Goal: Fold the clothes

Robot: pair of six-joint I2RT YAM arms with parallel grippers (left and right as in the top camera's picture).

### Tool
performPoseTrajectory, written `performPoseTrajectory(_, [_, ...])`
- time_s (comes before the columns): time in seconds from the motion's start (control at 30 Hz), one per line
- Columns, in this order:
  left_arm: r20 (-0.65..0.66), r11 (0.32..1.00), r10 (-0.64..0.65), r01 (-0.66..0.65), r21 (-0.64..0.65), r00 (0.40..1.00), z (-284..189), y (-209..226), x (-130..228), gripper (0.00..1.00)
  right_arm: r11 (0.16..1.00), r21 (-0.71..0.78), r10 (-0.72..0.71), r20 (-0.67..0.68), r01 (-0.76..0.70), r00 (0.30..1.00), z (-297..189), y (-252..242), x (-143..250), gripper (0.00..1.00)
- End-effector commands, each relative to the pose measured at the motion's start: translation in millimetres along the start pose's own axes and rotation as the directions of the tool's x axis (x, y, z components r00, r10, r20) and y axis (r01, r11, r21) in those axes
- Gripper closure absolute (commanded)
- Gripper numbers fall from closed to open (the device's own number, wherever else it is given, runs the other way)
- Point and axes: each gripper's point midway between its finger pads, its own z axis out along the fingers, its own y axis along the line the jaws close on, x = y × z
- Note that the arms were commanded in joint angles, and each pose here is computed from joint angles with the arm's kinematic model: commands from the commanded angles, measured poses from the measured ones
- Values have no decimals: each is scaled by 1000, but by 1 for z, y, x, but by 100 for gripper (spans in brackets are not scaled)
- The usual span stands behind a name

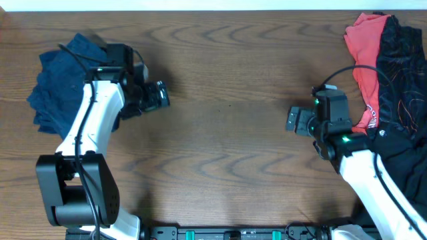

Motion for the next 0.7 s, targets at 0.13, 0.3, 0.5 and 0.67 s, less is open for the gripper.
performPoseTrajectory(0.13, [7,997,54,-53,-53,999,-37,-6,25,2,996,-27,92,135,-90,987,-65,-7,-12,3])
performPoseTrajectory(0.3, [171,991,126,-114,-75,977,-78,-14,38,2,994,-24,110,276,-108,955,-118,-22,-15,4])
performPoseTrajectory(0.5, [538,983,181,-154,-96,823,-133,-15,64,2,990,-7,129,463,-142,877,-169,-43,-22,4])
performPoseTrajectory(0.67, [753,980,153,-197,-31,640,-167,-14,85,2,995,14,79,483,-98,872,-176,-44,-21,1])
